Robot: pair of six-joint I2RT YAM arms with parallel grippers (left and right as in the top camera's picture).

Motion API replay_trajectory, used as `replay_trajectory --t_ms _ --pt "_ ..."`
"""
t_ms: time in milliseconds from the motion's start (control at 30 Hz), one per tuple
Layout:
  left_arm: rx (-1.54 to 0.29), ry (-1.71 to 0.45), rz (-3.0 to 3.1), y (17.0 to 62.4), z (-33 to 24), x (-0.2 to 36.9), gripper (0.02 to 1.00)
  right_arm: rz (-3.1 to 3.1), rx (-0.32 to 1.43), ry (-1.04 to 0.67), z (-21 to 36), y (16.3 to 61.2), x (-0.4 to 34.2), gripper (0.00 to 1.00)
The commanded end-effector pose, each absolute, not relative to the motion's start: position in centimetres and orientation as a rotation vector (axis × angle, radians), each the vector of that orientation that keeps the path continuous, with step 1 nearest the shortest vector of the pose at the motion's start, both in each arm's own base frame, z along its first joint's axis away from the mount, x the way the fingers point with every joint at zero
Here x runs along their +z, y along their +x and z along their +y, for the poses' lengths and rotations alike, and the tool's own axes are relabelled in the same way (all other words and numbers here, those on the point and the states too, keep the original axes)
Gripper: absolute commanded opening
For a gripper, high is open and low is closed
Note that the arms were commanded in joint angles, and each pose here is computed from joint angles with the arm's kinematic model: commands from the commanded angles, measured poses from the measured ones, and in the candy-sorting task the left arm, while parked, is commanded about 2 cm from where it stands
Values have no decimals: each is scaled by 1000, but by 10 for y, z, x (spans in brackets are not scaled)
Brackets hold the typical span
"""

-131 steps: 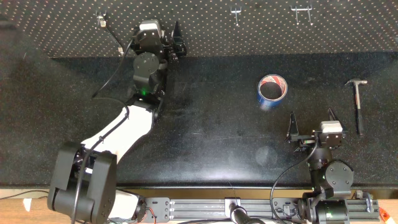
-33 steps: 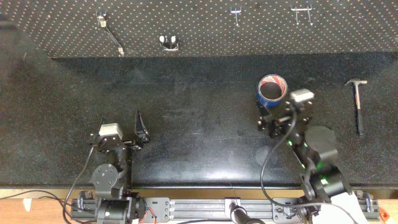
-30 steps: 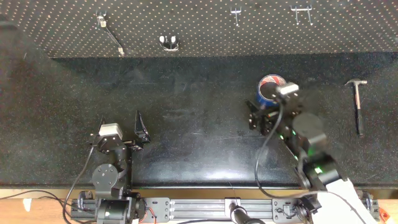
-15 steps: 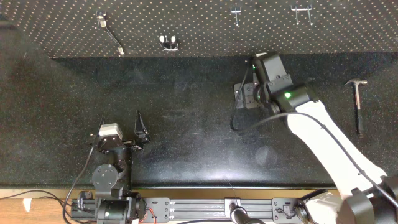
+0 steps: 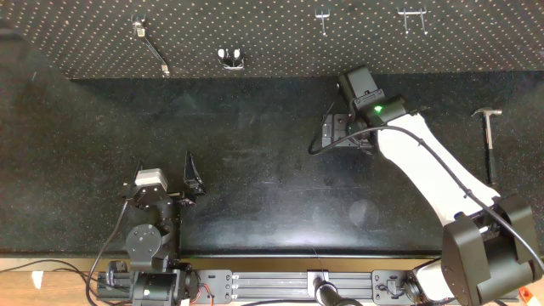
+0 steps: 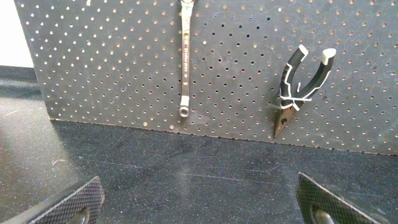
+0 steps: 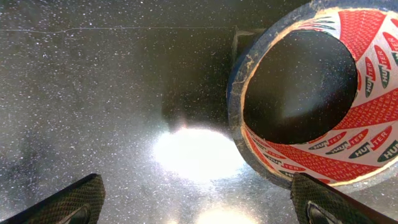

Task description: Place Tools Onto Pegboard

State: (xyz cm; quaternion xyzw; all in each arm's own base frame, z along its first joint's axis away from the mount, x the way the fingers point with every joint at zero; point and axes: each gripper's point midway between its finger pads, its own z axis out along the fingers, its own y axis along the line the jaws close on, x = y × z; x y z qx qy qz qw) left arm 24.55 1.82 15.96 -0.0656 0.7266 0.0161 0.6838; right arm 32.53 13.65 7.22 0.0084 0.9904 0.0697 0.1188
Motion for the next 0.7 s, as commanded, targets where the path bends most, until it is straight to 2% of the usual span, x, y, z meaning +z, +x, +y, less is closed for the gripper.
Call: replay_trajectory --t_ms 33,200,333,567,700 --pt "41 -133 1631 245 18 159 996 2912 105 -2 126 329 60 976" --pt "41 -133 1631 245 18 159 996 2899 64 -2 122 332 61 976" --pt "41 -133 1631 245 18 159 996 2875 41 -64 121 338 68 976" --pt "41 -133 1631 245 18 159 996 2878 -14 -65 117 343 98 976" --pt "41 -132 1631 245 18 159 996 2849 -35 -117 117 352 98 974"
